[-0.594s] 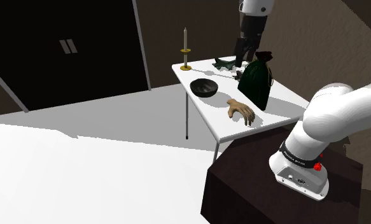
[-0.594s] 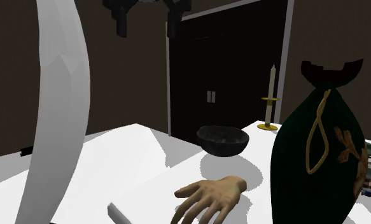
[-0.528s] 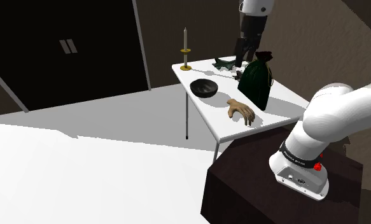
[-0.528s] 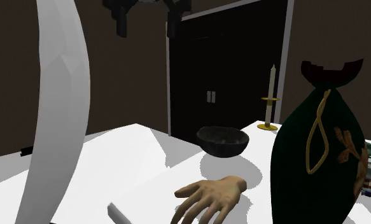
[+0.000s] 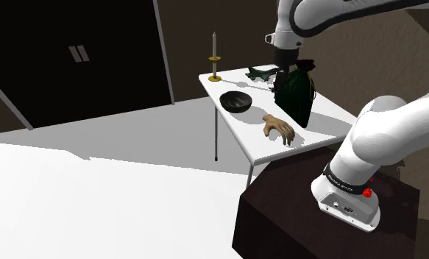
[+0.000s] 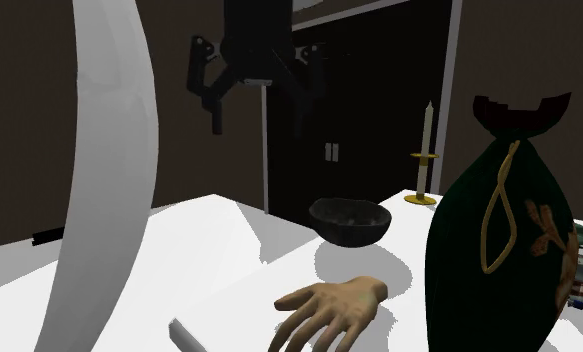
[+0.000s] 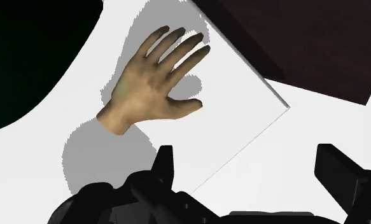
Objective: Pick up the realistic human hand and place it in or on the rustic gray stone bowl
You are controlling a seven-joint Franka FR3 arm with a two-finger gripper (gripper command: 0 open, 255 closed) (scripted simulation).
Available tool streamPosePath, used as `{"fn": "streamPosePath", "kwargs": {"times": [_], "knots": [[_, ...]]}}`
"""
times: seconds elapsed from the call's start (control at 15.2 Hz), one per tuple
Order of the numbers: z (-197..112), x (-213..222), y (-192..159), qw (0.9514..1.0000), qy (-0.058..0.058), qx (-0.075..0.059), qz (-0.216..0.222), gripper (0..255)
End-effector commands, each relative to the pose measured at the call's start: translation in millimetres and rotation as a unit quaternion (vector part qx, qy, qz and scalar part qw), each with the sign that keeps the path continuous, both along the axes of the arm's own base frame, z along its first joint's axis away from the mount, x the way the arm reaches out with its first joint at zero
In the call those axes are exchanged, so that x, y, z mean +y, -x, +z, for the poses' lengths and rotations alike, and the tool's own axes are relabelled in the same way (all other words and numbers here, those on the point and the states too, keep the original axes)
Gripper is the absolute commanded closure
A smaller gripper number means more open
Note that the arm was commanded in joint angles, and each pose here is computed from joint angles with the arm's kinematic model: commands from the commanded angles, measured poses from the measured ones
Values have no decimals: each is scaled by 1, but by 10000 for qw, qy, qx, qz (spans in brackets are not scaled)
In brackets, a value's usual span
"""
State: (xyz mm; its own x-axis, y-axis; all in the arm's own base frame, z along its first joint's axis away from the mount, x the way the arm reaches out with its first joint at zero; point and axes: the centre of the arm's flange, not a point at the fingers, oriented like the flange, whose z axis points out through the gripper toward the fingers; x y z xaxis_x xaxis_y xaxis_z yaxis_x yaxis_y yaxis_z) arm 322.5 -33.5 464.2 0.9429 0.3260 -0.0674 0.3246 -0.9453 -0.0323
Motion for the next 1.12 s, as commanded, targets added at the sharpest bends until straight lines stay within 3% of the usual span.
{"fn": "streamPosePath", "kwargs": {"times": [0.0,0.2,0.4,0.66,0.92,1.06], "knots": [[-25,-6,-7,9986,61,40,515,0],[-62,-14,-15,9922,151,107,1235,0],[-99,-22,-24,9804,240,174,1949,0],[-148,-32,-36,9565,356,261,2883,0],[-195,-40,-49,9255,463,342,3745,0],[-206,-41,-48,9255,463,342,3745,0]]}}
